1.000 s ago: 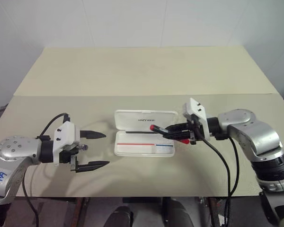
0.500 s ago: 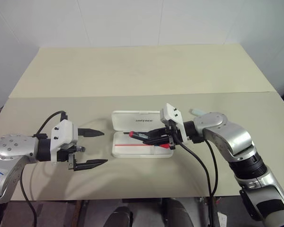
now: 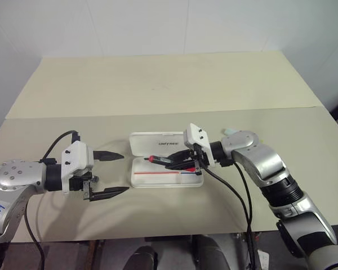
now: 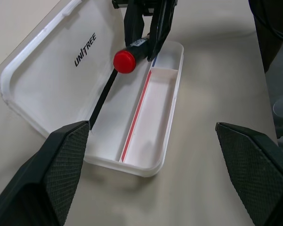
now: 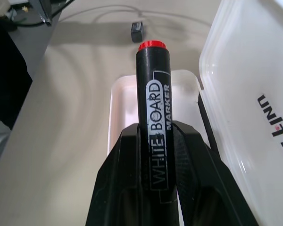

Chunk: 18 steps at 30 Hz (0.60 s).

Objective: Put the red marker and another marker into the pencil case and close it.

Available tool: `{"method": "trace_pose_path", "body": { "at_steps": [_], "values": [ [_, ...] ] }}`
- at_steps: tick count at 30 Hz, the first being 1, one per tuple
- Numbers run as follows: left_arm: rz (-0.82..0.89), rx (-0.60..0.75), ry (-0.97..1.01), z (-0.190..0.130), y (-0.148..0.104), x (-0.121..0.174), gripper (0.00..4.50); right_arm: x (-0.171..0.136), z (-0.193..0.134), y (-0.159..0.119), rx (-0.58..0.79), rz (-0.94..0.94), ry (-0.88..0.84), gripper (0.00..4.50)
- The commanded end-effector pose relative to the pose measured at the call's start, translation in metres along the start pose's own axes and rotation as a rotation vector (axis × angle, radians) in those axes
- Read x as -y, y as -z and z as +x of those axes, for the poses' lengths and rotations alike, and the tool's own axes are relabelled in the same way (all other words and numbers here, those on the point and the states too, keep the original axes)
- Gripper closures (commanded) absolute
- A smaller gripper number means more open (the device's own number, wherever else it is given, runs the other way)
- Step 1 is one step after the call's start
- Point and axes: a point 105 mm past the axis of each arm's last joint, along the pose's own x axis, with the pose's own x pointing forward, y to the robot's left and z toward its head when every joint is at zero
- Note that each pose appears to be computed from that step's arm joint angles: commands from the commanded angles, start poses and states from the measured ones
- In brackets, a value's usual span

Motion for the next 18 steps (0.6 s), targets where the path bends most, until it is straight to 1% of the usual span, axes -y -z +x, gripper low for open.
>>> {"method": "trace_pose_path", "body": {
  "at_steps": [1,6,10,18],
  "values": [
    [0.042,0.025,0.006,0.0023,-0.0103,0.002,0.0,-0.0004,0.0046,-0.0112,0.017,-0.074,-0.024,3.93],
    [0.043,0.028,0.005,0.0023,-0.0105,0.0008,0.0,-0.0009,0.0093,-0.0068,0.003,-0.119,-0.043,3.93],
    [0.045,0.031,0.006,0.0031,-0.0111,0.0002,0.0,0.004,0.0118,-0.0063,0.004,-0.148,-0.025,3.93],
    [0.046,0.033,0.004,0.0036,-0.0112,0.0001,0.0,0.0046,0.0131,-0.0048,0.002,-0.149,-0.023,3.93]
  ]
}}
